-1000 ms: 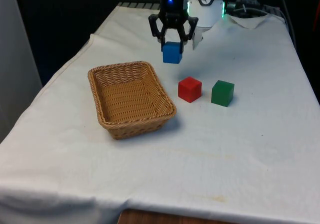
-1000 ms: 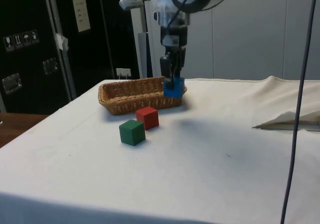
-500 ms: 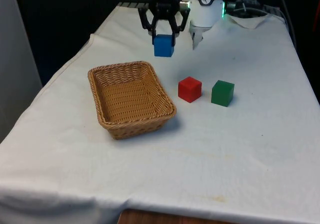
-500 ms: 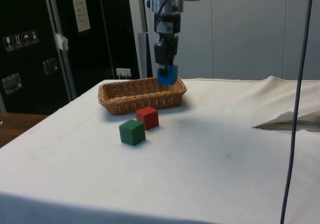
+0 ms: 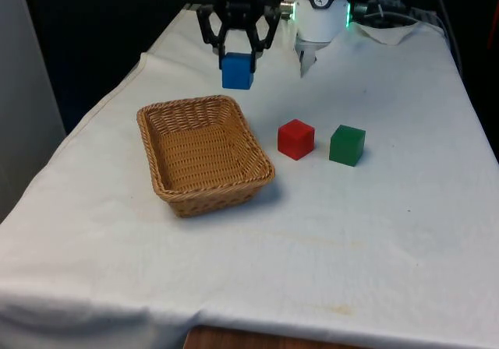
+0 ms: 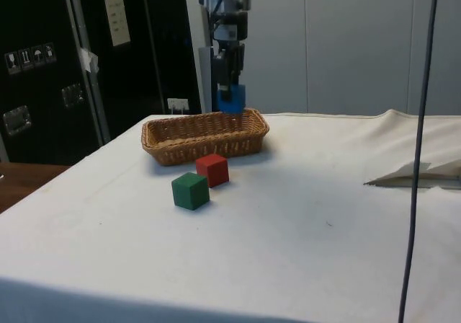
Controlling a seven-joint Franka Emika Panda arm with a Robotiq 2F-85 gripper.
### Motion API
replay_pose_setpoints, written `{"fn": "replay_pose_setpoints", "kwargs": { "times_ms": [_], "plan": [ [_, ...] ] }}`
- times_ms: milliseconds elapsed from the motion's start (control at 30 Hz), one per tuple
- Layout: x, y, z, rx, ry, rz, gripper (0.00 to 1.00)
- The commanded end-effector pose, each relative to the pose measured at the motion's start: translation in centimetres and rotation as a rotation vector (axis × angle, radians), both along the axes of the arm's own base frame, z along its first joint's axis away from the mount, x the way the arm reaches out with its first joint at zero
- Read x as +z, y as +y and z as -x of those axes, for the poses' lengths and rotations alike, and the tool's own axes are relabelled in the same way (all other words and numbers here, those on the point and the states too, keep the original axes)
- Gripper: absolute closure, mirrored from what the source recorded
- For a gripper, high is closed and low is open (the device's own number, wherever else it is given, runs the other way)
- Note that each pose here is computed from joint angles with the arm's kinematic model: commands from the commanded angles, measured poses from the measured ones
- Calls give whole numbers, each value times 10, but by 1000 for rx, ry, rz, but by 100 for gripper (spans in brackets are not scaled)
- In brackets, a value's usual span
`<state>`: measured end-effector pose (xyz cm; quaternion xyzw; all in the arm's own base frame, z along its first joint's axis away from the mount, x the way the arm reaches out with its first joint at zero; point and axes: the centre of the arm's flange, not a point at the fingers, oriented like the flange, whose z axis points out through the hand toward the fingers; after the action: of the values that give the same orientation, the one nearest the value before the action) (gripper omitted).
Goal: Pick up exactly two blocks and place them into the basket.
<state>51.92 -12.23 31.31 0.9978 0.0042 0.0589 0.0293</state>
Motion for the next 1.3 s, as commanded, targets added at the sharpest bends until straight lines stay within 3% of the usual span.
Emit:
{"fn": "replay_pose_setpoints", "kwargs": {
  "times_ms": [0,367,833,1000,1167,1267],
  "plan": [
    [-3,-1,-5,5,9,-1,99],
    [-40,-18,-35,28,23,49,99],
    [-76,-61,-43,44,41,73,99],
    [-83,-66,-44,44,52,82,99],
    [-84,-66,-45,45,48,78,99],
    [-86,-66,-46,44,52,81,74]
  ]
}}
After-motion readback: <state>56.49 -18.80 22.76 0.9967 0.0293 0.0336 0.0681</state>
